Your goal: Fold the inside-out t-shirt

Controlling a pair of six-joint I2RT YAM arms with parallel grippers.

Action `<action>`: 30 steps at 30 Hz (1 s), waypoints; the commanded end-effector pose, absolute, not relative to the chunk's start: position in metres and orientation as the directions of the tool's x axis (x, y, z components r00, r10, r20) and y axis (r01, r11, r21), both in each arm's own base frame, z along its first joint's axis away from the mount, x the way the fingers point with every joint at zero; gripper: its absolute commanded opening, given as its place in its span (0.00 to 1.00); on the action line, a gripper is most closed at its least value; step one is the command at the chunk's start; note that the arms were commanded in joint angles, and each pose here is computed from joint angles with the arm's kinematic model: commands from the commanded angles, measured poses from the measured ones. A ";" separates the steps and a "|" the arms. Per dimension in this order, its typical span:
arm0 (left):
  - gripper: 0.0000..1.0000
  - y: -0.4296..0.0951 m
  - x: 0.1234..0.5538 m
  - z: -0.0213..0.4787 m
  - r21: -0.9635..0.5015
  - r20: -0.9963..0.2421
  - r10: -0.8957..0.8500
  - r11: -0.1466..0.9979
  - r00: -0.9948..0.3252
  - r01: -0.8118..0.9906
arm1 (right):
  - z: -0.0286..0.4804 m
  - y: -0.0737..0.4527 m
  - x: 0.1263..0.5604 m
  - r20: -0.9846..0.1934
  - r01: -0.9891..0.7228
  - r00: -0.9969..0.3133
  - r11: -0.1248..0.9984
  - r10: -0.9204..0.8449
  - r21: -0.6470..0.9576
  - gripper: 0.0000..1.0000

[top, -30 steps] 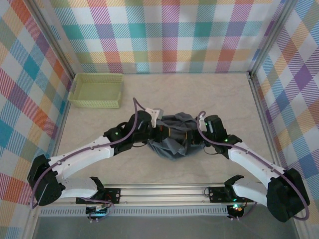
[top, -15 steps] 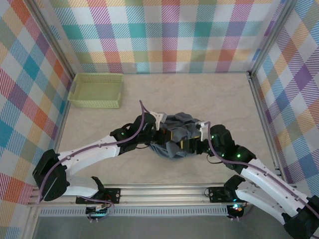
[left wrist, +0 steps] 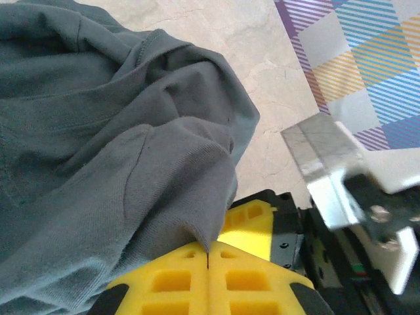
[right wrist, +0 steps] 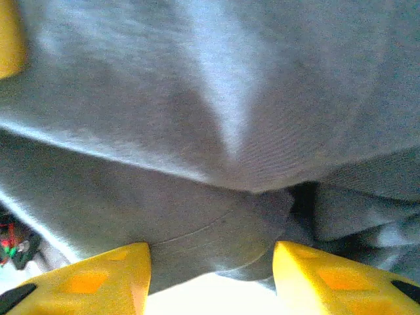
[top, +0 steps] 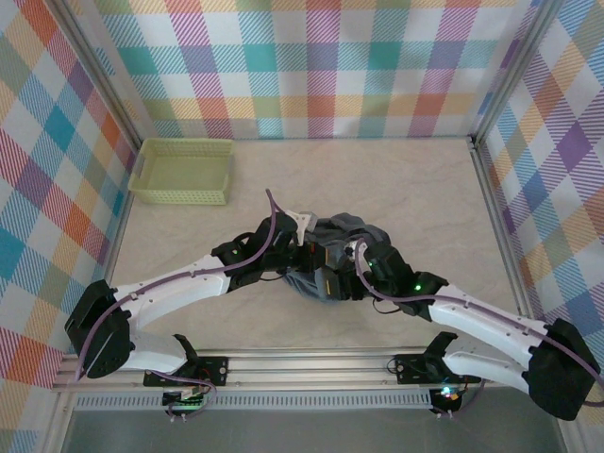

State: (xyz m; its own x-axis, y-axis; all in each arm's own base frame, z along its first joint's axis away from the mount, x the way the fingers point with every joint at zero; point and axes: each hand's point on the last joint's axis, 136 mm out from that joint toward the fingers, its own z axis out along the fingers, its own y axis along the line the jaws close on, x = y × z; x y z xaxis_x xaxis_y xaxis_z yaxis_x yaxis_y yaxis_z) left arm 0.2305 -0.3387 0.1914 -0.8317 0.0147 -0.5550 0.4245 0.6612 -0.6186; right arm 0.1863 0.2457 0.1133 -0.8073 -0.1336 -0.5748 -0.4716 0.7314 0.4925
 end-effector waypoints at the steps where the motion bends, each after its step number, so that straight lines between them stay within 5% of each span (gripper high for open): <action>1: 0.00 -0.337 0.230 0.206 -0.631 -0.577 -0.010 0.640 -0.817 0.437 | 0.128 0.250 0.204 -0.639 -0.484 -0.762 0.749 -0.106 0.452 0.50; 8: 0.00 -0.336 0.229 0.203 -0.626 -0.575 -0.004 0.646 -0.818 0.437 | 0.127 0.255 0.204 -0.638 -0.500 -0.760 0.737 -0.122 0.455 0.38; 17: 0.00 -0.339 0.229 0.202 -0.628 -0.570 0.003 0.643 -0.821 0.438 | 0.132 0.251 0.211 -0.656 -0.504 -0.741 0.765 -0.145 0.400 0.40; 22: 0.00 -0.338 0.230 0.202 -0.625 -0.572 0.001 0.647 -0.820 0.437 | 0.130 0.255 0.210 -0.643 -0.515 -0.748 0.754 -0.163 0.407 0.24; 30: 0.00 -0.336 0.230 0.202 -0.623 -0.574 -0.001 0.650 -0.819 0.436 | 0.125 0.249 0.211 -0.643 -0.504 -0.746 0.777 -0.172 0.377 0.15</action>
State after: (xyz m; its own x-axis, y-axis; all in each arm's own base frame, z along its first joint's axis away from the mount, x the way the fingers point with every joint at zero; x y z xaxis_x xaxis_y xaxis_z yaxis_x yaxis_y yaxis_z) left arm 0.2304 -0.3380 0.1936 -0.8292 0.0117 -0.5588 0.4266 0.6593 -0.6192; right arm 0.2089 0.2469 0.1160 -0.7656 -0.1594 -0.6233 -0.4863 0.7777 0.3985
